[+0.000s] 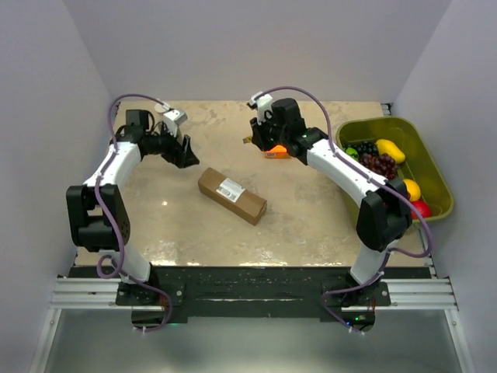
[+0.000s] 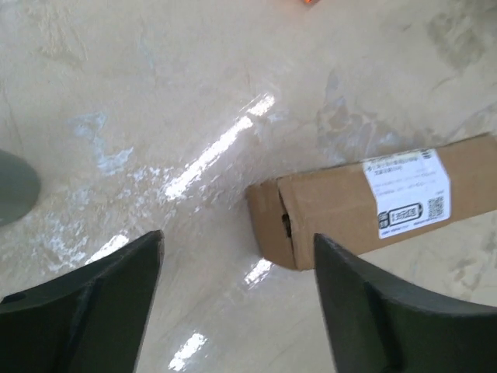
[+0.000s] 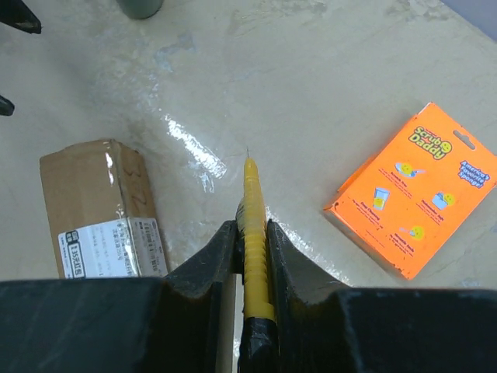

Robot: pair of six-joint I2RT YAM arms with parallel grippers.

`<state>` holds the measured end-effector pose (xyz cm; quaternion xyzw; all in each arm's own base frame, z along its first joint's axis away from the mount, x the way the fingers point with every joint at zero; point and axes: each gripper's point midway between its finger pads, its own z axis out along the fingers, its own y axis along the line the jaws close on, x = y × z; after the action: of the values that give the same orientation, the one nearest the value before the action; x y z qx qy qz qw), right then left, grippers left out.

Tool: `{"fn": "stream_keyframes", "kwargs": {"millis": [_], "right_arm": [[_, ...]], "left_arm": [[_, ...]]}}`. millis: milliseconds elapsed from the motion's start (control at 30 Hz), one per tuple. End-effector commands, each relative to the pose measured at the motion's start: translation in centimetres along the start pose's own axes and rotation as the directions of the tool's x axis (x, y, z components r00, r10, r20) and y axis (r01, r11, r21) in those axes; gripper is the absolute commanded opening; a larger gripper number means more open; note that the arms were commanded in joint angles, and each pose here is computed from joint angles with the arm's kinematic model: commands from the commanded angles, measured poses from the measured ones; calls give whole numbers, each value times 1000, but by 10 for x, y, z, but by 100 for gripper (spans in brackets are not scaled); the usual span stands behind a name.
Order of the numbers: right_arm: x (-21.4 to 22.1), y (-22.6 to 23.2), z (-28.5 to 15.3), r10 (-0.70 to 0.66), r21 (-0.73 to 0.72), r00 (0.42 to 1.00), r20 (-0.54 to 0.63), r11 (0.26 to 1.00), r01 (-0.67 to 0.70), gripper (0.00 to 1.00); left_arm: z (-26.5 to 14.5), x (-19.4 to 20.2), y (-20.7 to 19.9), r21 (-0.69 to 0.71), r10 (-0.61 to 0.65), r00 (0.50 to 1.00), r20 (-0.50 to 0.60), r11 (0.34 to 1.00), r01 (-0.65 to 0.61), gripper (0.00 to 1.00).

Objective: Unpack the express box

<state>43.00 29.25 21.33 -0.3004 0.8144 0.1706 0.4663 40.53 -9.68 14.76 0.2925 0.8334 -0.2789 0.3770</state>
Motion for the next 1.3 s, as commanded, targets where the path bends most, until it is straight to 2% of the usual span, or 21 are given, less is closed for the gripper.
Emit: {"fn": "stream_keyframes", "kwargs": {"millis": [0,33,133,167,200,233,300,433,500,533,667,700,767,800,933,1000,1033,1133,1167,1267], "right_arm": [[-33,-13,3,-8,14,989,146,1000,6,0],[-29,-26,8,3,33,988,153,999,-8,0],[-47,-81,7,53,108,969,243,991,-81,0],[-57,-91,7,35,111,961,276,992,-67,0],[-82,-99,1,-41,128,942,332,992,-2,0],[-83,-110,7,-65,140,941,331,990,19,0],[-107,-111,3,-97,124,929,358,991,56,0],[-103,-93,9,-54,57,941,333,998,37,0],[-96,-79,8,16,14,959,282,1000,-21,0],[-93,-56,9,19,-63,965,260,998,-3,0],[-62,-2,-7,-76,-138,984,163,985,99,0],[-50,8,-21,-83,-144,985,152,984,105,0],[-37,24,-32,-86,-164,987,137,981,108,0],[-25,29,-42,-89,-169,988,122,980,109,0],[2,49,-48,-140,-188,988,64,971,150,0],[1,55,-46,-164,-176,984,64,969,173,0],[2,55,-42,-168,-160,984,57,972,175,0],[-10,37,-37,-125,44,991,44,991,123,0],[-16,35,-40,-80,93,996,47,993,75,0],[-17,46,-45,-76,151,997,-9,986,77,0]], "left_arm": [[14,-16,-29,198,-199,977,82,964,180,99],[23,-8,-31,228,-238,970,54,948,220,99],[40,8,-35,202,-231,973,-11,952,229,99],[43,12,-35,197,-236,972,-21,952,235,100],[46,18,-34,174,-236,971,-40,955,239,100],[48,28,-34,166,-213,975,-63,961,221,100],[47,43,-35,145,-221,968,-116,961,237,99],[57,74,-34,159,-226,952,-209,952,261,98],[58,83,-35,172,-228,944,-237,947,272,91],[62,91,-38,195,-211,945,-248,945,262,89],[75,102,-52,293,-139,962,-233,934,206,80],[77,101,-57,328,-128,967,-221,924,198,73],[82,100,-73,409,-114,969,-221,891,198,66],[84,101,-75,431,-63,976,-207,890,149,61],[93,104,-80,444,-107,971,-214,875,195,51],[95,106,-87,429,-159,961,-227,869,245,49],[100,101,-88,431,-152,967,-203,873,227,49],[107,101,-92,391,-261,935,-241,855,340,38],[107,100,-94,375,-314,911,-266,837,398,30],[109,106,-101,341,-335,897,-289,839,424,20]]}}
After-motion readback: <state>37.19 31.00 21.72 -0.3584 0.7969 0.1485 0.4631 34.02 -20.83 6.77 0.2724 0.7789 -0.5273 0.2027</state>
